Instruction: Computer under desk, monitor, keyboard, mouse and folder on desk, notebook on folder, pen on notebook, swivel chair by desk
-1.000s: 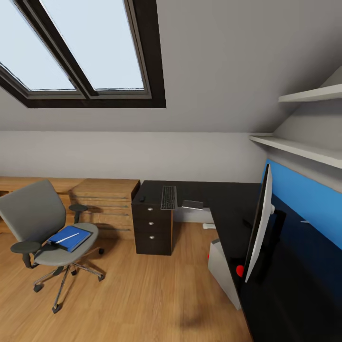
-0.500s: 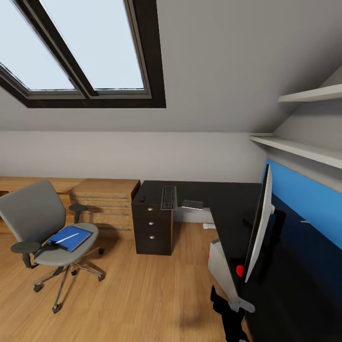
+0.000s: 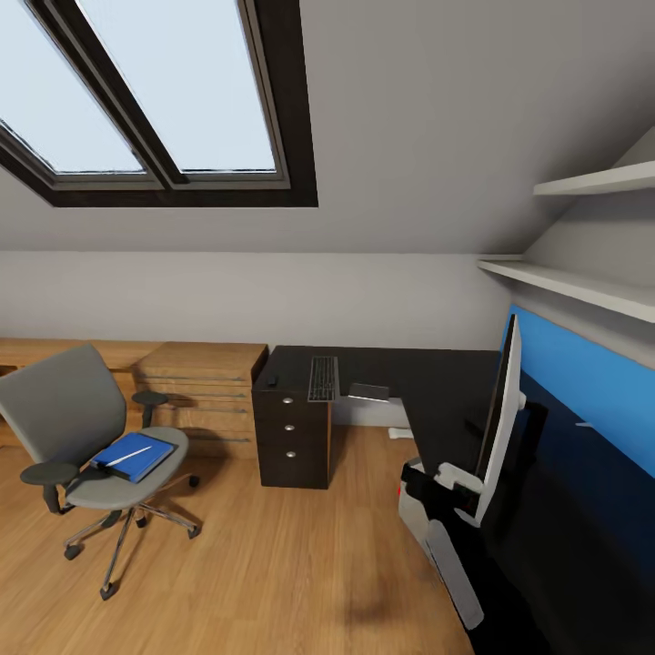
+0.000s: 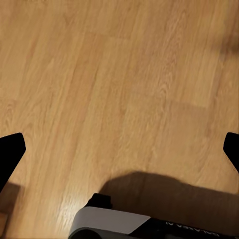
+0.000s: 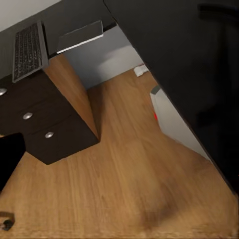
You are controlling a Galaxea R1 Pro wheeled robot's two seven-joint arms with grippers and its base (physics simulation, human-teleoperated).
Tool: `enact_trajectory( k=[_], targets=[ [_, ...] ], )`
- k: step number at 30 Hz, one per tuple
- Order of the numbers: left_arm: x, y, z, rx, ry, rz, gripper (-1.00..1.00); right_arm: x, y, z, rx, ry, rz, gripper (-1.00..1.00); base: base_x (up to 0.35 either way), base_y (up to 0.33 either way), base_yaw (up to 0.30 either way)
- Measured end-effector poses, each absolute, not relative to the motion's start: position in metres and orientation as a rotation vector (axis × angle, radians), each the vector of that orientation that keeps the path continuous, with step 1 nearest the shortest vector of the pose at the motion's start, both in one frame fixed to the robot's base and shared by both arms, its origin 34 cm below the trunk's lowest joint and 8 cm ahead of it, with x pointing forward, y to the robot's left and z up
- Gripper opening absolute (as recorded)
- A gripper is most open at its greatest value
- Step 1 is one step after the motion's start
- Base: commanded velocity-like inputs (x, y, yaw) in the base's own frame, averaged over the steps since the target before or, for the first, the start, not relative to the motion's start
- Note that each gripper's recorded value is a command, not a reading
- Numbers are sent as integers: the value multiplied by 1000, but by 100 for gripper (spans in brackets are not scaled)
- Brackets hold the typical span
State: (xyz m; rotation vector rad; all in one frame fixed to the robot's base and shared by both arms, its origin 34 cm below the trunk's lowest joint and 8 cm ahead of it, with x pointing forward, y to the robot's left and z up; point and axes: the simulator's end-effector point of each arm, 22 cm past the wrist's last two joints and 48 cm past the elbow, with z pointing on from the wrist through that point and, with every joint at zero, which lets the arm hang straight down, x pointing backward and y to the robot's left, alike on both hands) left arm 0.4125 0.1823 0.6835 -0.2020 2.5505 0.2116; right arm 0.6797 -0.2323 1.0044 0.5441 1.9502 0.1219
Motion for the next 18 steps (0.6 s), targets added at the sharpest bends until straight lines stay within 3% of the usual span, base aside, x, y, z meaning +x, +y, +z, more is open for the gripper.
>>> enact_trajectory(
  k=[7,18],
  targets=[
    [414,182,684,-204,2545,210,100,654,-230,1008,503,2054,95,100,-63,0,0],
    [414,183,684,-209,2545,213,100,643,-234,999,494,2083,71,100,-278,-17,-12]
  ],
)
